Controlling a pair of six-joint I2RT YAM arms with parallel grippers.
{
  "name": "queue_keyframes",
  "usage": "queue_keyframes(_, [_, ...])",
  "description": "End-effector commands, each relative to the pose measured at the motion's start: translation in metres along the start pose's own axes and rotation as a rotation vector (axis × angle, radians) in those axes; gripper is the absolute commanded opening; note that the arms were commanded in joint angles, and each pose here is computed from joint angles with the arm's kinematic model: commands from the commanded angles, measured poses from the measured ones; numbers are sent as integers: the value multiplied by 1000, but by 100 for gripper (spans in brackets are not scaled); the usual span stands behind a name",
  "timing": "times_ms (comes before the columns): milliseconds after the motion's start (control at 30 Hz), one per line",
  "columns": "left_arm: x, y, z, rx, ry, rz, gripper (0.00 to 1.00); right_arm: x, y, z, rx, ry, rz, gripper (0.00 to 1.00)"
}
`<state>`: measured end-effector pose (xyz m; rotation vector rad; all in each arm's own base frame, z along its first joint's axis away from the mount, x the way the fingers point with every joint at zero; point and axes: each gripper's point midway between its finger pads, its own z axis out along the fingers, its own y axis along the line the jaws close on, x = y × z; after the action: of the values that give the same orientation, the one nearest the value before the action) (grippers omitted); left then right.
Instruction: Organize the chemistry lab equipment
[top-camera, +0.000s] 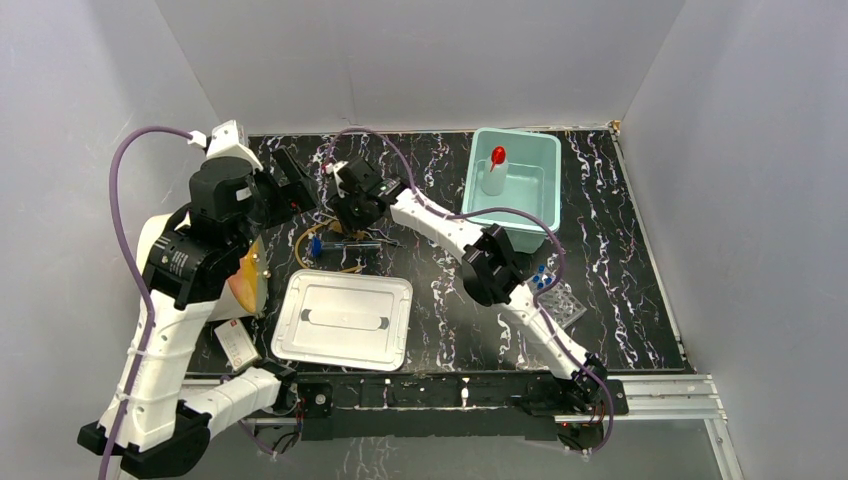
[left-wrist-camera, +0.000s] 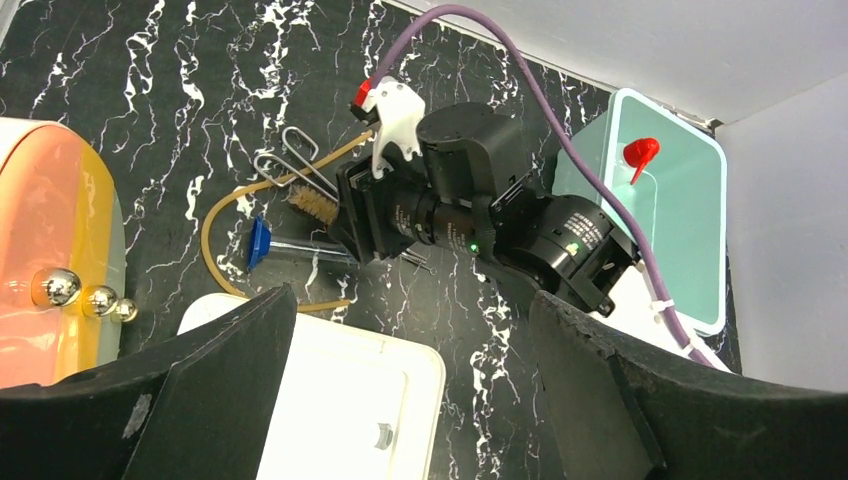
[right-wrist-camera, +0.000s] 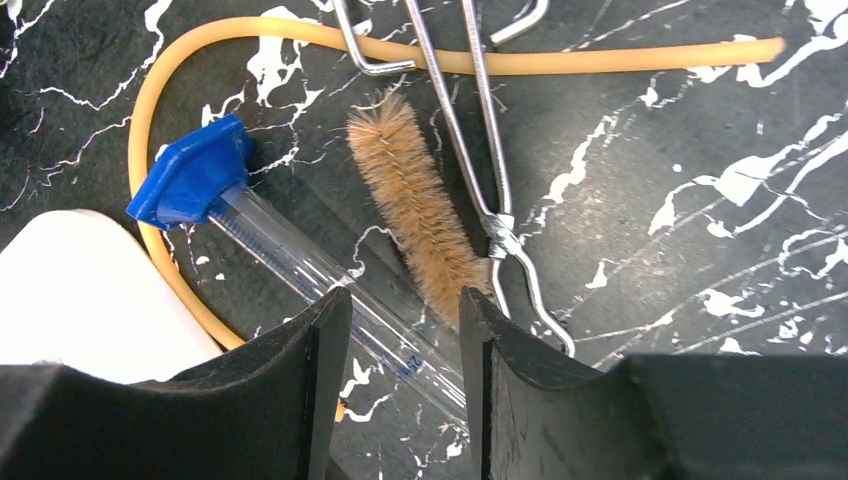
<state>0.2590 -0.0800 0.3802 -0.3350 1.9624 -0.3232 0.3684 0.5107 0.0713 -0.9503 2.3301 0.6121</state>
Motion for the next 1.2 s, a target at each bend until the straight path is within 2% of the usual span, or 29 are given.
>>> queue_keyframes(0, [-8, -1, -13, 23, -27, -6, 86, -4, 2, 14, 16, -27, -21, 53])
queue_keyframes(200, [-1, -1, -10, 25, -10, -18, 86, 4, -23, 22, 157, -12, -12, 53])
queue_keyframes(367, [3, -1, -10, 31, 1, -24, 86, 5, -29, 23, 212, -13, -37, 52])
queue_keyframes(433, [2, -1, -11, 33, 0, -26, 86, 4, -29, 23, 228, -19, -58, 46])
queue_keyframes(500, [1, -2, -12, 36, 0, -26, 86, 0, -26, 22, 228, -32, -75, 32])
queue_keyframes(567, [1, -3, -12, 40, 1, -25, 86, -6, -19, 20, 205, -48, -90, 23])
queue_keyframes(867, [1, -8, -14, 62, 14, -26, 86, -47, 7, -18, 133, -153, -158, 1])
queue_keyframes(1167, [-13, -16, -21, 92, -21, -38, 87, -93, 18, -90, 129, -312, -126, 0])
